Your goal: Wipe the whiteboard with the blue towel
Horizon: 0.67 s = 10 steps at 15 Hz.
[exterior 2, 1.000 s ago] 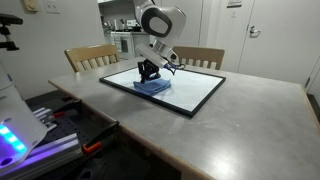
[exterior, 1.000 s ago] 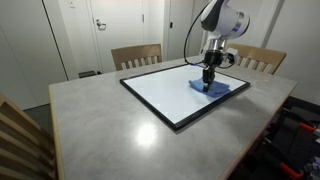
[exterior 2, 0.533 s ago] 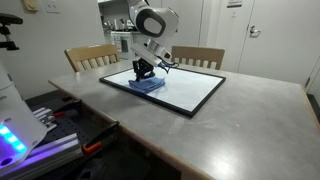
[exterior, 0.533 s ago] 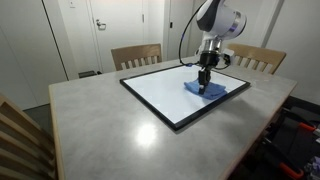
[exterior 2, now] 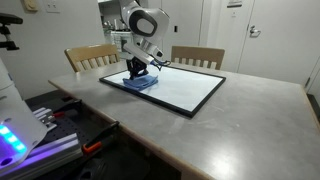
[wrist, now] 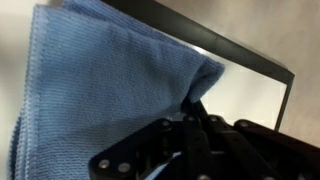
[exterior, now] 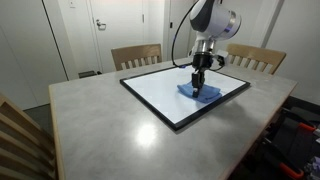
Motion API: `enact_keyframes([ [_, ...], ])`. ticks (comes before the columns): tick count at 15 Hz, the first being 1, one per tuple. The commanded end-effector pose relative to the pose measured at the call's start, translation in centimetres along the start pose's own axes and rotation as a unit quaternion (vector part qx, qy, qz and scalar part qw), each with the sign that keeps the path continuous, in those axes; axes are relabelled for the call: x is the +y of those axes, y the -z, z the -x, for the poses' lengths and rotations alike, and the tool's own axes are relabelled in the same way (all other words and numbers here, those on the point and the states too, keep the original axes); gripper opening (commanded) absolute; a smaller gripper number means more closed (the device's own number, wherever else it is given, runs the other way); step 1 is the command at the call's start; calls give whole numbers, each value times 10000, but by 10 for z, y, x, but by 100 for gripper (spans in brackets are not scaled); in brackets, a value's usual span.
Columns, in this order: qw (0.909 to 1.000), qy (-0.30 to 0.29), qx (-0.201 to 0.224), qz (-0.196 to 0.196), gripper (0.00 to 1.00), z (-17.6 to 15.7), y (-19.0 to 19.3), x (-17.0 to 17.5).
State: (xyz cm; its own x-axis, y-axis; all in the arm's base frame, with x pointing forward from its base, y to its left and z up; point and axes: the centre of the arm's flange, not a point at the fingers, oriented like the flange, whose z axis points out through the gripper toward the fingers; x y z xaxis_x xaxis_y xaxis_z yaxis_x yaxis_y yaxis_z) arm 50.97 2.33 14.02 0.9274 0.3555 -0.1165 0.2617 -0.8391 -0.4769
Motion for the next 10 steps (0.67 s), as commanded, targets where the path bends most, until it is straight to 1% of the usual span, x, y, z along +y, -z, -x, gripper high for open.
enact_keyframes([
  [1, 10000, -60, 61, 48, 1, -2, -15, -14],
  [5, 9997, -87, 79, 192, 1, -10, -22, -28],
  [10, 9996, -96, 133, 250, 1, -19, -28, -43],
])
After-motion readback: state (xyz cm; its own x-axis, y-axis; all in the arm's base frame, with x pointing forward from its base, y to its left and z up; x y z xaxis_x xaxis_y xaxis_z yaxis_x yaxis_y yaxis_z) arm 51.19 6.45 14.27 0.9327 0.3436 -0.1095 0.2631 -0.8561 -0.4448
